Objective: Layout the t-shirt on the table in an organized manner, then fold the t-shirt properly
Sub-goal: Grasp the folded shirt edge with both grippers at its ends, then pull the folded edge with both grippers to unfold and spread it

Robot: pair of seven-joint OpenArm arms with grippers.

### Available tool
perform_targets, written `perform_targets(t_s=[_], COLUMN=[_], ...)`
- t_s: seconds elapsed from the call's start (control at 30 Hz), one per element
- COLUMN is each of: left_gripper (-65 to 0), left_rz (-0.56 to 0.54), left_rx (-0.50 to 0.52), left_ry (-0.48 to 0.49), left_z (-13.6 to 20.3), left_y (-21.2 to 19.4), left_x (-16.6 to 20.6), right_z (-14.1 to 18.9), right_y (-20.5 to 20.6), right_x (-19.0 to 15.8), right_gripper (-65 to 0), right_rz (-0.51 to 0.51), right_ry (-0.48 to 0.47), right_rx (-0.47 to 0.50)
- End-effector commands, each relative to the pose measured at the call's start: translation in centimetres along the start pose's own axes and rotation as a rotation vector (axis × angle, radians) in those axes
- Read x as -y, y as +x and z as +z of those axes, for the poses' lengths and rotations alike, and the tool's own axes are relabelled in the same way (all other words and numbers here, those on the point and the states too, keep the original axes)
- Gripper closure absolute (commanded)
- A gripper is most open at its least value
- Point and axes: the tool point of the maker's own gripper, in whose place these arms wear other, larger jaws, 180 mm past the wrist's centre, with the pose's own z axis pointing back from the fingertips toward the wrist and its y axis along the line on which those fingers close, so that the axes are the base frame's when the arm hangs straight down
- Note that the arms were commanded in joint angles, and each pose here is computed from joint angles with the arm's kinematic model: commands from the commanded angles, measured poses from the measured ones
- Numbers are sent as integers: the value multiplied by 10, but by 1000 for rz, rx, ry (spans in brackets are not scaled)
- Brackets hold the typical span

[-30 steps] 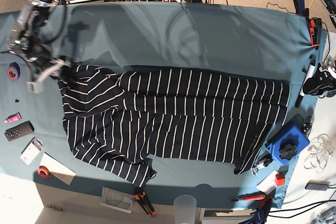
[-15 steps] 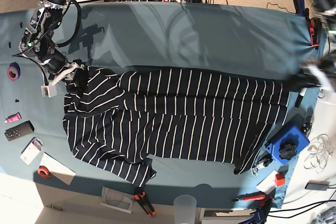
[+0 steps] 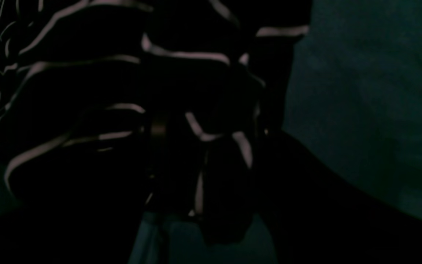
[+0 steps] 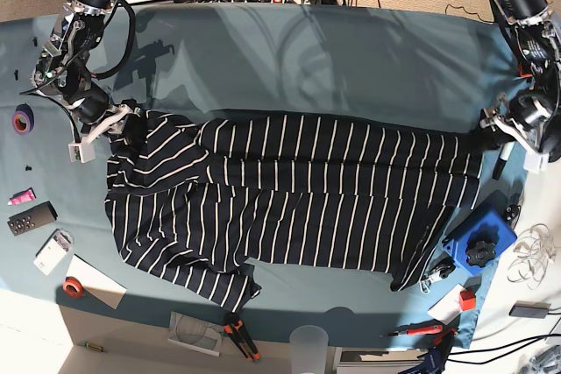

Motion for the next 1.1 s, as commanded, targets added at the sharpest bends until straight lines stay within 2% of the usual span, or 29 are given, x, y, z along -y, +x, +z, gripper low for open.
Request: perform_targets(t_s=[0.0,0.23,0.5,0.6,0.73,0.87,0.93,1.0,1.03,1.07], left_gripper=[-312,-312,-307,-284,-283,-283,-234,-114,-40,0], left_rz=[-19,36,43,14,11,20,16,9,4,2], left_rx=[51,29,-46,-115,-127,-144,-167,-198,-216,-235], left_ry=[-4,-21,-59,-3,134,142,139,134,130,127], left_z=[4,-9,-27,-42,-52,-52,-51,-50,-49,-48], left_y=[19,20,4,-12,-15,-18,-22,-27,-30,-33], left_x=[0,-4,11,11,-5,-6,-6,-5,-4,-4], right_z=[3,3,3,3,3,6,8,10,11,12], right_y=[-12,-13,-13,-13,-14,-12,-10,-9,-8,-8], right_x=[8,8,8,8,9,13,16,19,20,22], right_gripper=[-275,-275,-275,-274,-274,-274,-274,-266,-231,-170], right_rz=[16,16,16,16,18,26,32,38,41,43], right_ry=[-36,-36,-36,-36,-39,-48,-55,-61,-64,-67], right_rx=[-78,-85,-87,-87,-91,-95,-96,-96,-96,-97])
